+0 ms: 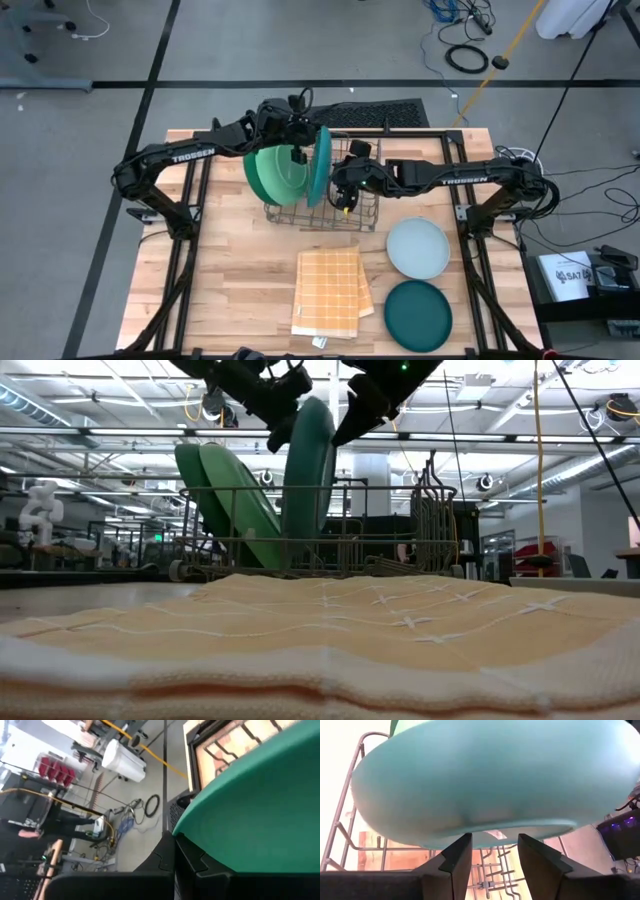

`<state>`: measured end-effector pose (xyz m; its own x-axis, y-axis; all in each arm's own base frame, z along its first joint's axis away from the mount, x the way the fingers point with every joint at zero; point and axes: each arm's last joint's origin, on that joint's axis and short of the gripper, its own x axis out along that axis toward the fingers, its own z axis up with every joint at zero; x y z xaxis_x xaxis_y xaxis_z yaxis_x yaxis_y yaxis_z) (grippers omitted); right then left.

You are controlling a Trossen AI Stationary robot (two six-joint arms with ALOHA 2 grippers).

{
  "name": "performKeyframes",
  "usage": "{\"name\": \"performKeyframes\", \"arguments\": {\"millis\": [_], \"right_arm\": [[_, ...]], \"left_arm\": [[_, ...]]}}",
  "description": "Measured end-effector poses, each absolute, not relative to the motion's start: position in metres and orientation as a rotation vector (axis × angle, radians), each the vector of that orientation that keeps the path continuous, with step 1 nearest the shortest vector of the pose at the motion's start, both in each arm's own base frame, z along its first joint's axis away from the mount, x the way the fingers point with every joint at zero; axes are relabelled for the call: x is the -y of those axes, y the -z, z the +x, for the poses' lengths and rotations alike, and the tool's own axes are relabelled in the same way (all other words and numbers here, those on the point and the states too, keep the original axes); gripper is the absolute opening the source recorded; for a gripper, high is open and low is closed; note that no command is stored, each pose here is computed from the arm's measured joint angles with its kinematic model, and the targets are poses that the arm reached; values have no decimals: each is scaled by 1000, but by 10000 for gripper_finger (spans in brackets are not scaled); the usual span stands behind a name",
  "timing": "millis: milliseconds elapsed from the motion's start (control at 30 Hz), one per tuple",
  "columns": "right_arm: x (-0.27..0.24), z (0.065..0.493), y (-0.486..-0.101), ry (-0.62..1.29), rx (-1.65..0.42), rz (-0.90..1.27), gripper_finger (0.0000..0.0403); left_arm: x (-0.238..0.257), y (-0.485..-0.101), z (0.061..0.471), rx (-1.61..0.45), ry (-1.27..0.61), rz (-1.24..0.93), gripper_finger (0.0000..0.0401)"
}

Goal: Sort dishes
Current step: Put the blue plate in the dish rack

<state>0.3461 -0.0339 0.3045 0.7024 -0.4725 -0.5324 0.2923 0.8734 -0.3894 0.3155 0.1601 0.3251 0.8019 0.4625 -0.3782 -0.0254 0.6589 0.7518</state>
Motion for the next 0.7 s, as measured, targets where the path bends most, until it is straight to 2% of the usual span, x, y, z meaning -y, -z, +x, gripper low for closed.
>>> {"name": "performKeyframes", "arguments": {"millis": [267,567,700], "right_arm": [[39,348,-303,394,-667,-267,153],[52,367,-283,366,-674,-356,153],[53,372,-282,364,-646,-384,153]], "left_arm": [[-165,-323,312,-611,-305,799,1],[-166,-321,311,-639,-313,781,0],[-167,-320,309,-683,-376,763,1]]}}
